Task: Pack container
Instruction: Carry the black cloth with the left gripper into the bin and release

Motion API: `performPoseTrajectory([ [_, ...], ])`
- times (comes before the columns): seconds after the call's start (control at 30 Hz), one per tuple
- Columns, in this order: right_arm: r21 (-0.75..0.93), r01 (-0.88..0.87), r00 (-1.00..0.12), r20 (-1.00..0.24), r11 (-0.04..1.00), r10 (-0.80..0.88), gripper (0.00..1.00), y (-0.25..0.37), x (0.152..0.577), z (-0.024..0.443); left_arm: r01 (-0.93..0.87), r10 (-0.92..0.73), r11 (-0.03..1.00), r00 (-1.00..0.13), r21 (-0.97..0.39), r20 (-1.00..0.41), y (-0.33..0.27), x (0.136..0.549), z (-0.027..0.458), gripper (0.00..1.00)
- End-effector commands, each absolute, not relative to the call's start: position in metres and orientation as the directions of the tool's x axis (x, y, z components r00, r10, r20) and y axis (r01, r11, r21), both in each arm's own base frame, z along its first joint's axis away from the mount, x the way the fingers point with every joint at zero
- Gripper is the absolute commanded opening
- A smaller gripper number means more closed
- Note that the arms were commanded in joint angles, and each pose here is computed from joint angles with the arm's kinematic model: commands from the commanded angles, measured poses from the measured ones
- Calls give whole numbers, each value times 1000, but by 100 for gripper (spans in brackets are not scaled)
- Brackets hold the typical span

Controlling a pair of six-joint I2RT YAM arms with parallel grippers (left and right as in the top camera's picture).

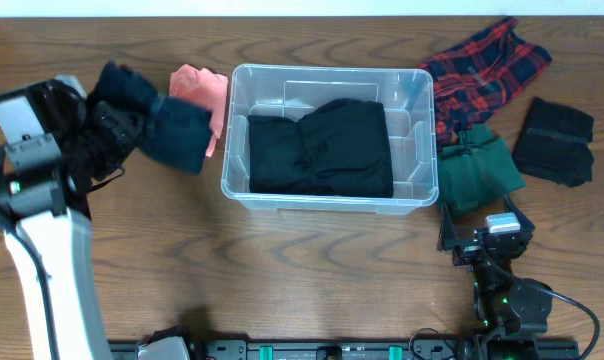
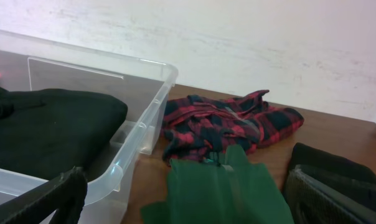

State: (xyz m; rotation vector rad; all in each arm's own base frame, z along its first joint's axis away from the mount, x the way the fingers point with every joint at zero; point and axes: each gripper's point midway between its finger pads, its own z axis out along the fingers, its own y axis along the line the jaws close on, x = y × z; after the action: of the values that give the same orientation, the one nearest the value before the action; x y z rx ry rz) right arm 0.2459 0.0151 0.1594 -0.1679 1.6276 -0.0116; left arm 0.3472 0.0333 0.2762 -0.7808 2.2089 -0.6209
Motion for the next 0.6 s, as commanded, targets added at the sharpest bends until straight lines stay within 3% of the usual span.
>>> performPoseTrajectory([
  [0.0,-121,-86,-56,-991,989,-126,99,11,246,159,-220,-625,706,-641,-673,-446,-7,353,285,13],
  [0.2,-121,-86,-56,-990,989,-126,99,11,246,159,35,-391,773,-760,-633,-520,-82,368,276,13],
  [0.4,-121,-86,-56,-990,989,-126,99,11,246,159,272,-133,751,-830,-601,-542,-160,374,243,13],
  [0.57,-121,-86,-56,-990,989,-126,99,11,246,159,311,-48,723,-868,-617,-494,-197,378,210,11],
])
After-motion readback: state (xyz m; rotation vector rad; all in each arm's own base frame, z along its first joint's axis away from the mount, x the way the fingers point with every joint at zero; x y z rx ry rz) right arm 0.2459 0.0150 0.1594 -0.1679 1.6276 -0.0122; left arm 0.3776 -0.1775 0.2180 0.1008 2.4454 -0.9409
